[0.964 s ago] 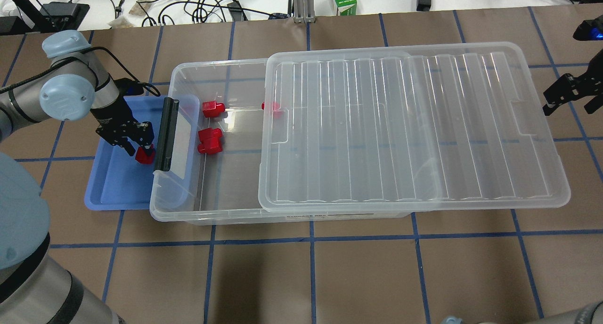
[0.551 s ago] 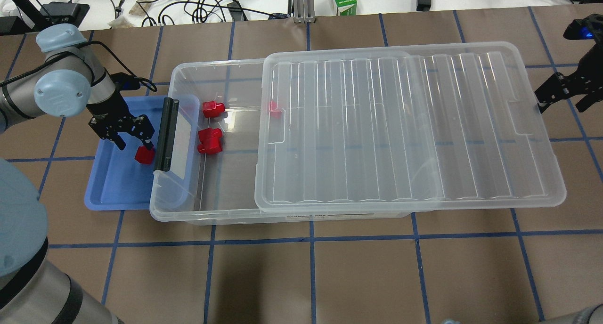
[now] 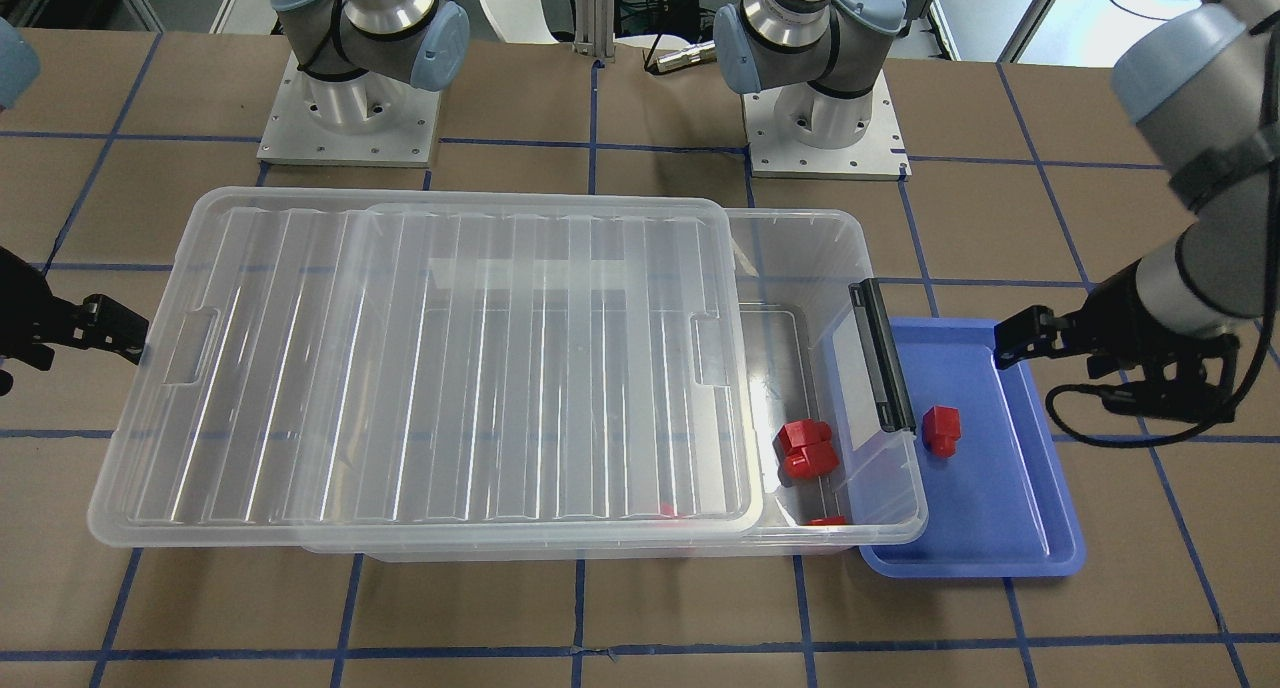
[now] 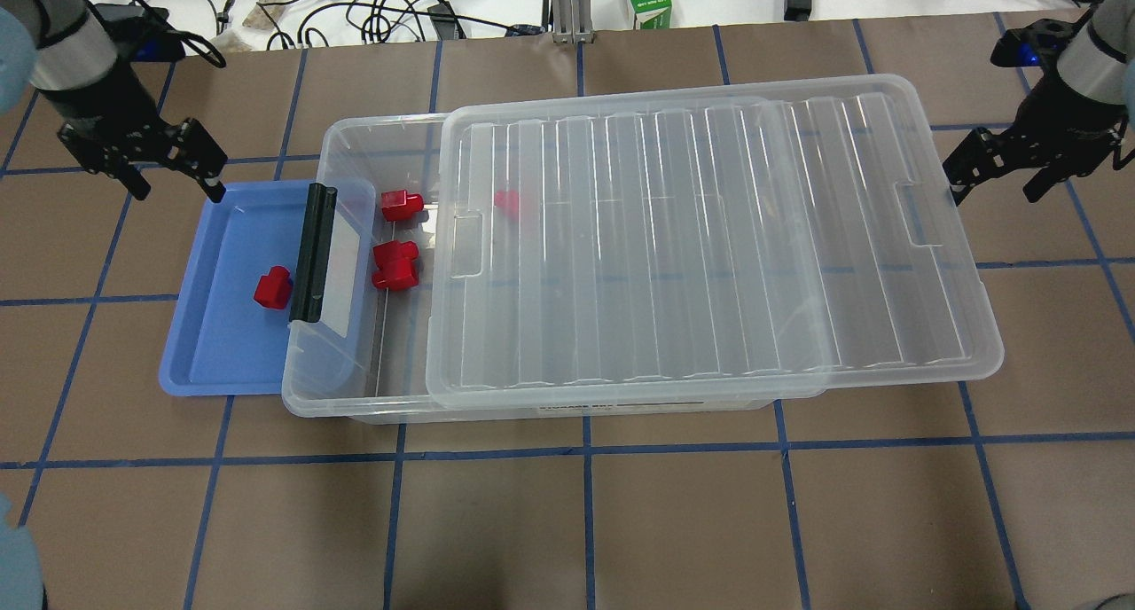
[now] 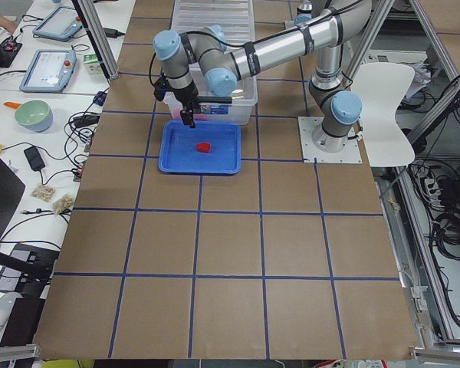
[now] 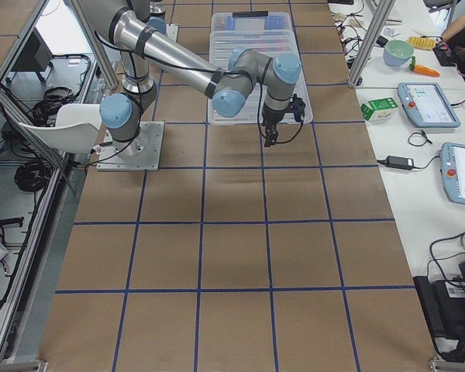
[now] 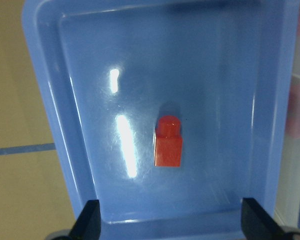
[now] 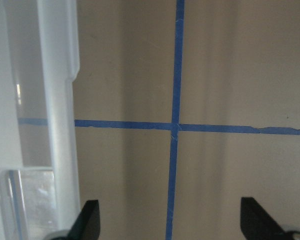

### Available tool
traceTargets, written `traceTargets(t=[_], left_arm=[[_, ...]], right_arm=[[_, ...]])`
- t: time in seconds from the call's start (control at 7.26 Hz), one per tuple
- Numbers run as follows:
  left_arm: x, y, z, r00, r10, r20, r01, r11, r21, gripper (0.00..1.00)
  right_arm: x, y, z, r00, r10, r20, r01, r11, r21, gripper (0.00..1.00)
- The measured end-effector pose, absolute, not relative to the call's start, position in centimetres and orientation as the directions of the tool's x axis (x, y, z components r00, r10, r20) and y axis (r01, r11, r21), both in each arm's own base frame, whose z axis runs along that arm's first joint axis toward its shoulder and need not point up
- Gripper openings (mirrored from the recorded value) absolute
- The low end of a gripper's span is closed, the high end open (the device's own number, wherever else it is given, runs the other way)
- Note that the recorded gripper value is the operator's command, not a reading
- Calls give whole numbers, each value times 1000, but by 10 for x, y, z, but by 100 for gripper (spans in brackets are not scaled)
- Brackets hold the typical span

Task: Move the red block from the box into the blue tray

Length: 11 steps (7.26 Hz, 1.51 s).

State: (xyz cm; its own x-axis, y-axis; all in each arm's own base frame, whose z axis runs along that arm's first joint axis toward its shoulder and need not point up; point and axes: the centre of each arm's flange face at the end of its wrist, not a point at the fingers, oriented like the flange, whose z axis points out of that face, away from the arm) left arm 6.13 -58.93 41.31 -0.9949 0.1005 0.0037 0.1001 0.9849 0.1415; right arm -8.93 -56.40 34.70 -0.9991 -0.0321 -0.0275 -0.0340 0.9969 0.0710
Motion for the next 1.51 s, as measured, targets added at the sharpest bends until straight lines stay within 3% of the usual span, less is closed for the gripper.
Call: traceTargets(t=[0.55, 1.51], left_arm=[[-21, -536, 518, -997, 75, -34, 74, 996, 55, 100], [-121, -485, 508, -993, 111, -31, 109, 992, 70, 100]], right_arm=[[-6, -573, 348, -1000, 2, -10, 2, 998, 59, 100], [42, -581, 353, -1000, -1, 8, 0, 1000, 15, 100]])
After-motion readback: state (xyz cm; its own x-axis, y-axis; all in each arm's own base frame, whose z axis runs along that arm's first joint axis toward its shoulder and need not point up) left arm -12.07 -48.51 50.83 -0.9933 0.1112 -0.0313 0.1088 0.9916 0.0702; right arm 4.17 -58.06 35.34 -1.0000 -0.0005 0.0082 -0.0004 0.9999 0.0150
